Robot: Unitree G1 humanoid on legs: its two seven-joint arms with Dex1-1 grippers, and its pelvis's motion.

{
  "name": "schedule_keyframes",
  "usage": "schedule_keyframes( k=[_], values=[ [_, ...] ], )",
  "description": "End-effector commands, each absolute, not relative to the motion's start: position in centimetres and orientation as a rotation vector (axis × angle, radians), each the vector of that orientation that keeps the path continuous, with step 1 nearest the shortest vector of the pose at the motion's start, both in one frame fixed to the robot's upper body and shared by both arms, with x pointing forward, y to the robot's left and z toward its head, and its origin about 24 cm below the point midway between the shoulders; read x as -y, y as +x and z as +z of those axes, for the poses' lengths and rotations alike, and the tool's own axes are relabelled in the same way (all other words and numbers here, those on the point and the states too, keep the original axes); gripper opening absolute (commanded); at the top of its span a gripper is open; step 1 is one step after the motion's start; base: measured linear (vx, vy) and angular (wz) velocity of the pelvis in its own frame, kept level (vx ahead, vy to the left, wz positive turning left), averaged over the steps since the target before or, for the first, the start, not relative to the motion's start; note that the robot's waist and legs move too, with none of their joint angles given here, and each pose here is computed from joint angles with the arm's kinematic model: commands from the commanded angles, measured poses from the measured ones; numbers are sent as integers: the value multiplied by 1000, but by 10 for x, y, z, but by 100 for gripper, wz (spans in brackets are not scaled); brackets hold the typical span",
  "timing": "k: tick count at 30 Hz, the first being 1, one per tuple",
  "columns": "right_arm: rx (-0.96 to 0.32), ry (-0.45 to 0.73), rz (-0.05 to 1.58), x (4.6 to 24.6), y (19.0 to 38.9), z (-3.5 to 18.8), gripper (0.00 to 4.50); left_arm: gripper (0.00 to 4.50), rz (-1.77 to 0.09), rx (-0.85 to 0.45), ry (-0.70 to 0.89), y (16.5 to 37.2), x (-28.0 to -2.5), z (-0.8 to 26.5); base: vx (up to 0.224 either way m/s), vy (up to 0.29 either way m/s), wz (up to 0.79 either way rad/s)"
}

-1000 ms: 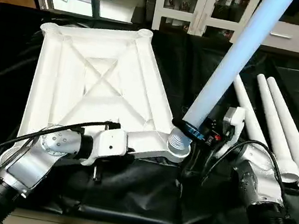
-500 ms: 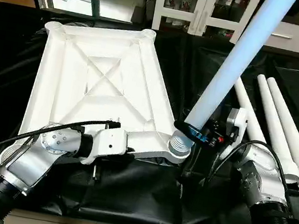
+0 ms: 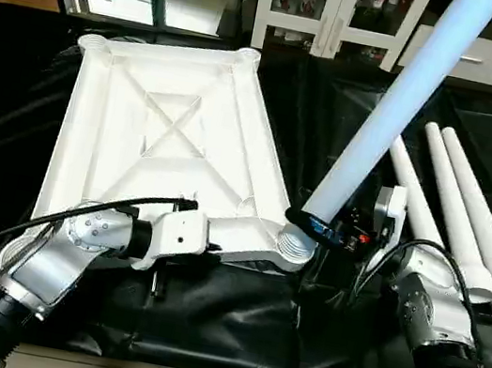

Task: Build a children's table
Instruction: Insert table leg to table base

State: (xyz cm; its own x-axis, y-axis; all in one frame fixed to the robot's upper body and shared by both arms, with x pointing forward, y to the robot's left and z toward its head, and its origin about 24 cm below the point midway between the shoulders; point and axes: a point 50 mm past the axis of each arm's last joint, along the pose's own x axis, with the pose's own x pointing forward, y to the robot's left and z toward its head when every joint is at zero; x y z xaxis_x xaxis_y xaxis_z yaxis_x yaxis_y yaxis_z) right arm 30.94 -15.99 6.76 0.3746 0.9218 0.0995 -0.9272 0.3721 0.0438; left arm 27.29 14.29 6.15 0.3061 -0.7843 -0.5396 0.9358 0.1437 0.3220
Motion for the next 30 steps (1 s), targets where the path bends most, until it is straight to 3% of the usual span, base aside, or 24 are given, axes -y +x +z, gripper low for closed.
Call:
schedule_keyframes(
  k=[1, 10, 30],
  values=[
    [-96, 73, 1226, 159, 297, 39, 185, 1, -1280, -351, 694, 269, -144, 46, 0, 0, 0],
    [-183, 1, 1107, 166, 298, 22, 185, 1, -1278, -358, 694, 268, -145, 46, 0, 0, 0],
    [-178, 245, 955, 168, 289, 10, 185, 1, -1274, -365, 703, 267, -148, 44, 0, 0, 0]
  ],
)
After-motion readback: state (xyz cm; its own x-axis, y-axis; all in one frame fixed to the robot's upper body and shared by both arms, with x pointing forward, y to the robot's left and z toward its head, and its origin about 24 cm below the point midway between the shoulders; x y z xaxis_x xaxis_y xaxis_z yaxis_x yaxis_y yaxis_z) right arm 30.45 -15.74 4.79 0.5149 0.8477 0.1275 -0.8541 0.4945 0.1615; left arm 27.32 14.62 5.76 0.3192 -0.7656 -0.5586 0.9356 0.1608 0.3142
